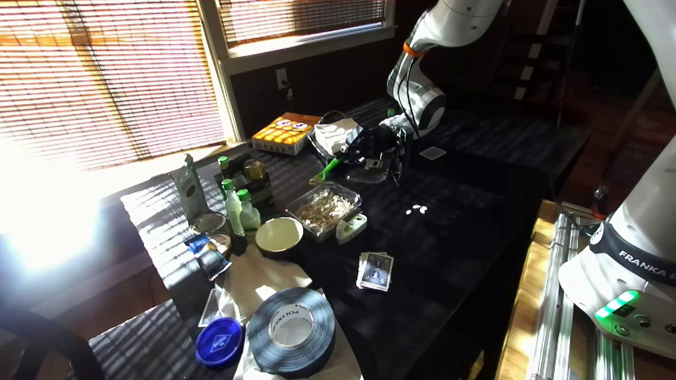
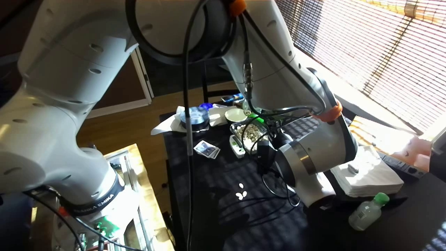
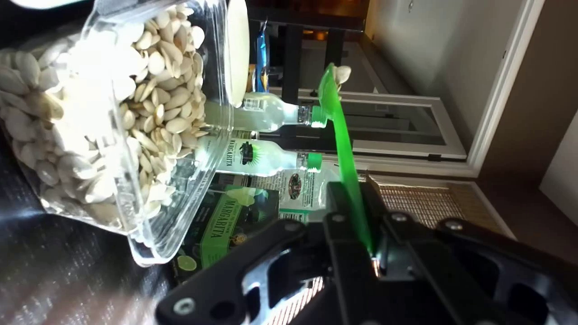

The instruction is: Use the spoon to pick up contents from the container and put them inside the bowl

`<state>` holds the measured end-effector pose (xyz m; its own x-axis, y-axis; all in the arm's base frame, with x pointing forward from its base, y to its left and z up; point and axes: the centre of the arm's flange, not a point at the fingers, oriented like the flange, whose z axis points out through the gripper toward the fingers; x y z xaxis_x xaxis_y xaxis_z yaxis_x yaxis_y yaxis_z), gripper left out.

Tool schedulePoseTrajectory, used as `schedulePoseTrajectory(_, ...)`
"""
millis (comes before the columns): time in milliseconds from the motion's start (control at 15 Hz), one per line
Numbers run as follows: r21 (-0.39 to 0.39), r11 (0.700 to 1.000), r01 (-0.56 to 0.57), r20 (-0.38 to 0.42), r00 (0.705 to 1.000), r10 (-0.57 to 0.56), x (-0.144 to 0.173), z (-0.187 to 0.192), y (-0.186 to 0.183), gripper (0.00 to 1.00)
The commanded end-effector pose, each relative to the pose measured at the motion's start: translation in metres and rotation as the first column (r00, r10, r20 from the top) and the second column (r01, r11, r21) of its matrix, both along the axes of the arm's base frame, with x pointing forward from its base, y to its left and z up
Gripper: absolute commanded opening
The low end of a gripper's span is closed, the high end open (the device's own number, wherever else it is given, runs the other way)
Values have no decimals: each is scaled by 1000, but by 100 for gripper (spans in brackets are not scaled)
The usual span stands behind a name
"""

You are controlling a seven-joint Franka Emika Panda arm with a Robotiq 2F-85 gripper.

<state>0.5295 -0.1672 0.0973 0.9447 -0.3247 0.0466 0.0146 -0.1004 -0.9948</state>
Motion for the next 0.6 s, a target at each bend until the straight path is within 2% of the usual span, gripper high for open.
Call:
schedulePoseTrajectory(0,-17,1000,8,27,1000,-7,-4,15,24,3)
schedulePoseTrajectory(533,-67,998,0,25,1000,1,-7,18,44,3)
